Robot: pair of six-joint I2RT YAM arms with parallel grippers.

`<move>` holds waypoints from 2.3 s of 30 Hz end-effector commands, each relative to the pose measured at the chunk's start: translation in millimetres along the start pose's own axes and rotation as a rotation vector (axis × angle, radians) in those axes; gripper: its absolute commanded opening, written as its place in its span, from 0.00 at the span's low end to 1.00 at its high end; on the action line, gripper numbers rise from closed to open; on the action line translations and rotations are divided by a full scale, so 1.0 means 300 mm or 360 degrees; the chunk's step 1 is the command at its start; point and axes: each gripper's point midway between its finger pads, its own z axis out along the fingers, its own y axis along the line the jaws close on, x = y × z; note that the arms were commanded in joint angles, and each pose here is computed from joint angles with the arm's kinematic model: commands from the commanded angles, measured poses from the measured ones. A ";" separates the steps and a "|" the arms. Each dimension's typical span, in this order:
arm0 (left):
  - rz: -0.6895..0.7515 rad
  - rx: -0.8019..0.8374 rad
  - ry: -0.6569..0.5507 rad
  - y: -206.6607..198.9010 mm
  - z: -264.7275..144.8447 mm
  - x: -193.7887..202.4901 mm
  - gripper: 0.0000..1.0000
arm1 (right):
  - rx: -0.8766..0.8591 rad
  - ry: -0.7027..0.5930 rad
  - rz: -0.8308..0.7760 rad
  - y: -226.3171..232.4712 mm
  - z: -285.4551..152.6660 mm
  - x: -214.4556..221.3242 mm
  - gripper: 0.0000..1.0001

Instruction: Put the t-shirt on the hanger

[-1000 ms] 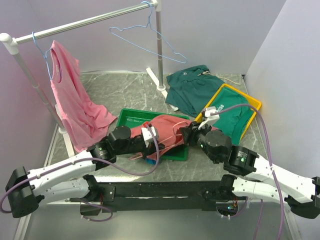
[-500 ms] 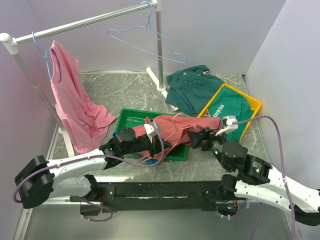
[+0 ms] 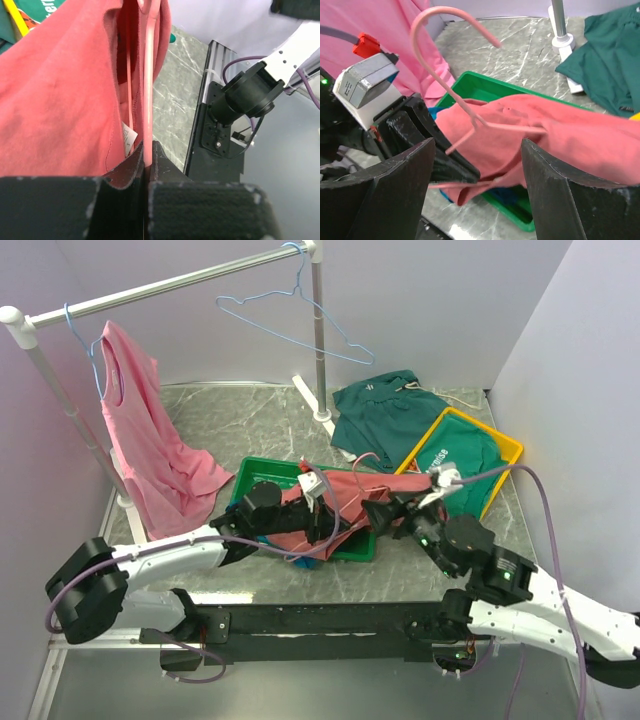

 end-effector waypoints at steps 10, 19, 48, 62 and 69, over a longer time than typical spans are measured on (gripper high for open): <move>-0.0031 0.0206 0.0046 -0.089 0.031 -0.086 0.01 | 0.0250 -0.0088 -0.0193 -0.004 0.119 -0.069 0.68; -0.0069 0.0183 0.0133 -0.085 0.055 -0.067 0.01 | 0.0302 -0.0115 -0.0232 -0.014 0.148 -0.056 0.57; -0.0506 -0.0665 -0.0366 0.089 -0.333 -0.253 0.76 | 0.0388 -0.0119 -0.0250 -0.141 0.106 0.095 0.00; -0.0593 -0.1019 0.0278 0.108 -0.395 0.105 0.68 | 0.0311 -0.0230 -0.0146 -0.170 0.052 0.096 0.00; -0.0432 -0.1178 0.0369 0.160 -0.352 0.073 0.65 | 0.0290 -0.0226 -0.0157 -0.165 0.045 0.092 0.00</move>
